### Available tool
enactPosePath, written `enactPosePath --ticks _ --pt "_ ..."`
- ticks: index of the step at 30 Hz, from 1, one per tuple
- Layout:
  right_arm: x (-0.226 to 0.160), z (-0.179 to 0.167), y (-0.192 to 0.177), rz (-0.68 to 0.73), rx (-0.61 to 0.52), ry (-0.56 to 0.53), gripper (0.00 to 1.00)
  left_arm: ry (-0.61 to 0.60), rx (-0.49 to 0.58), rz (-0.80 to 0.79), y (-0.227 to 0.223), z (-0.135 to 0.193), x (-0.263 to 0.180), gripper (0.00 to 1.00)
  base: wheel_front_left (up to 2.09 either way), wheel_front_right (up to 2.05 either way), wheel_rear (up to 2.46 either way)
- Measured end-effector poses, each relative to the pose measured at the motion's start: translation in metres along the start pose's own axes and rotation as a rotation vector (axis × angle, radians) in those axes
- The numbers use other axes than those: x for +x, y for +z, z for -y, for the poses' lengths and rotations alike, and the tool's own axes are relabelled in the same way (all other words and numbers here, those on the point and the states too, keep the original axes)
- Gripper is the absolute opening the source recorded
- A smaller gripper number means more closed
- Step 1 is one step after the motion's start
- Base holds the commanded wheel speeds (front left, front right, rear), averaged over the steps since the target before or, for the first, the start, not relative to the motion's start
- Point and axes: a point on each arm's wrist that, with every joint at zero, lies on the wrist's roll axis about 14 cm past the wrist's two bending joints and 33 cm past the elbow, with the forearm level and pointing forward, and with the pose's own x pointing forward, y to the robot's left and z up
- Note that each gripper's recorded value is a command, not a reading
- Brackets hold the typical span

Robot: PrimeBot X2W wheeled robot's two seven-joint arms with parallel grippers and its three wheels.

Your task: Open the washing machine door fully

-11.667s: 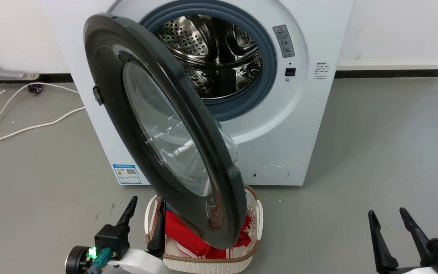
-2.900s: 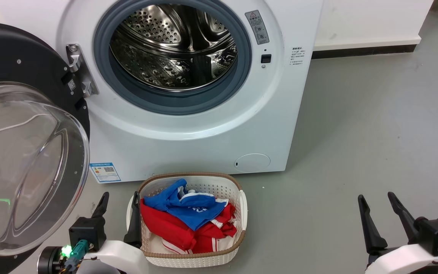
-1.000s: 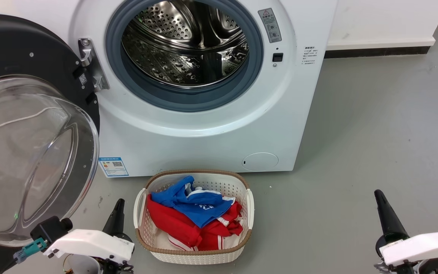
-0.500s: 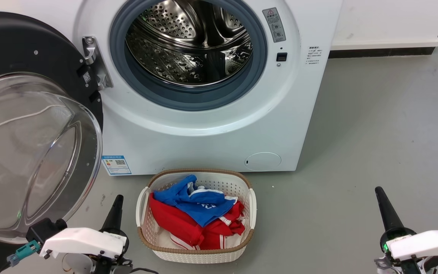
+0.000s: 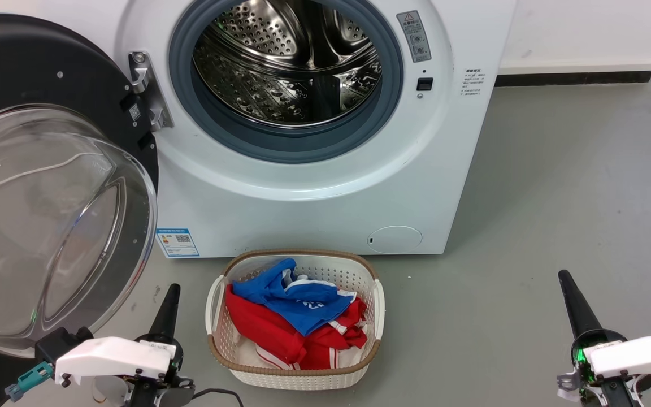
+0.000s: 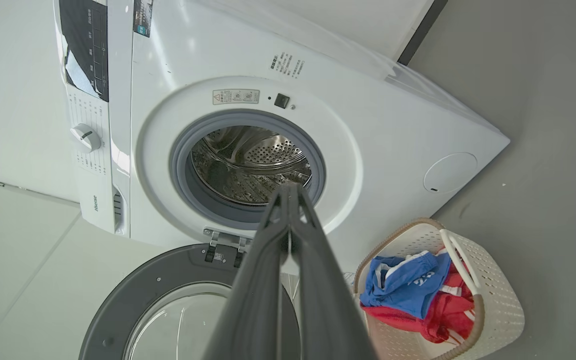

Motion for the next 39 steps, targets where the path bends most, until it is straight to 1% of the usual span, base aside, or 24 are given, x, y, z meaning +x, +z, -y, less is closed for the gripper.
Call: enactPosePath --ticks 21,39 --pt "0.010 -0.005 -0.001 -0.001 0.189 0.019 0.00 -0.042 -0.192 0.042 0.012 0.003 -0.001 0.00 0.00 0.00 0.00" --pt "0.016 -0.009 -0.004 -0.007 0.328 0.034 0.00 -0.085 -0.327 0.082 0.024 0.005 -0.002 0.00 0.00 0.00 0.00"
